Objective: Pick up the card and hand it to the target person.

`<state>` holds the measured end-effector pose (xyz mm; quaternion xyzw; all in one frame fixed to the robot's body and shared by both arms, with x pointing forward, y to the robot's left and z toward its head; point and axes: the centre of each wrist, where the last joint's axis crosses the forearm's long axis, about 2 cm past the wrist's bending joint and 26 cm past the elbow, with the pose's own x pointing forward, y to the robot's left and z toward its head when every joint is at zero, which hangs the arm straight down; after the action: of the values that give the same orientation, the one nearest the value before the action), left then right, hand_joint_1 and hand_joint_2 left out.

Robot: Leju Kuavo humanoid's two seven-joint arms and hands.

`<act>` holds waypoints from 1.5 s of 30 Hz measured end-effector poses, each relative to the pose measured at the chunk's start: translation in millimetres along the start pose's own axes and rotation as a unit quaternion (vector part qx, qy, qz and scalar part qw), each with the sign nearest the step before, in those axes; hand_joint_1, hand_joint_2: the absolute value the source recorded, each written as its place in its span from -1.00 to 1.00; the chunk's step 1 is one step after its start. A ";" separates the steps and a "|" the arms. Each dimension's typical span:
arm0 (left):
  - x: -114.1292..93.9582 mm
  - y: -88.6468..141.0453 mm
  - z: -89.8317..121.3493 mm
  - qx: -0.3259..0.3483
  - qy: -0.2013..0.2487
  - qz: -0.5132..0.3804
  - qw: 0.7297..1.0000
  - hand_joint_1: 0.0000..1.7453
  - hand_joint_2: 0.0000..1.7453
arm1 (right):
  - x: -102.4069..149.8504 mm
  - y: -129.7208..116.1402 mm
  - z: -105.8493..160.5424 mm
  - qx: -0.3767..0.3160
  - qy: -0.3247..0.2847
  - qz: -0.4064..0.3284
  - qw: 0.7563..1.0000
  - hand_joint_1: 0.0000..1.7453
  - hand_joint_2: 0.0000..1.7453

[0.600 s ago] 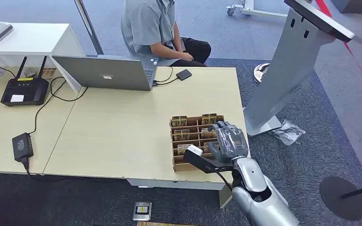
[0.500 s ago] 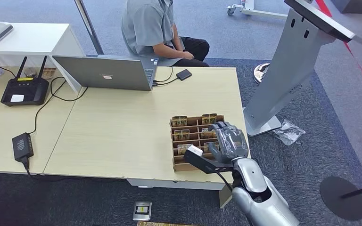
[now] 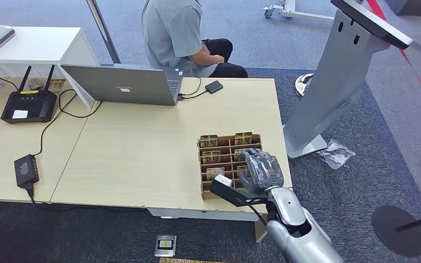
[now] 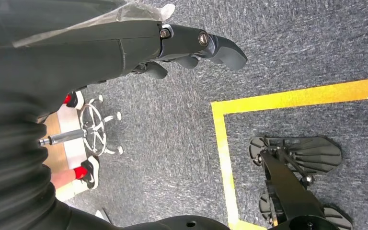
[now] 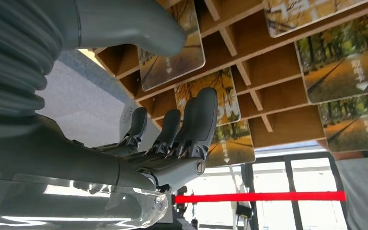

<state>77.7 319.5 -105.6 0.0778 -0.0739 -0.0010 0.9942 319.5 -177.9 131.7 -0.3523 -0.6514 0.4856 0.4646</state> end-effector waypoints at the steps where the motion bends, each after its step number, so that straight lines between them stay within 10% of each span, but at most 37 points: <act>1: 0.0 0.0 0.0 0.000 0.000 0.000 1.000 -1.00 1.00 | 0.5 1.3 0.0 0.003 -0.001 -0.001 1.000 -0.01 1.00; 16: -0.1 0.4 0.0 0.007 0.010 0.014 1.000 -1.00 1.00 | -13.4 13.1 -12.0 0.013 0.016 -0.010 1.000 0.09 1.00; 23: -0.1 0.5 0.0 0.009 0.010 0.015 1.000 -1.00 1.00 | -19.2 12.8 -16.1 0.011 0.025 -0.005 1.000 0.59 1.00; 45: -0.3 0.2 0.0 0.004 0.008 0.008 1.000 -1.00 1.00 | 0.2 -2.8 4.7 -0.037 -0.014 0.021 0.999 1.00 1.00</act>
<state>77.4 319.8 -105.6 0.0807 -0.0664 0.0079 0.9945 315.0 -179.9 134.0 -0.3763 -0.6676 0.4759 0.4316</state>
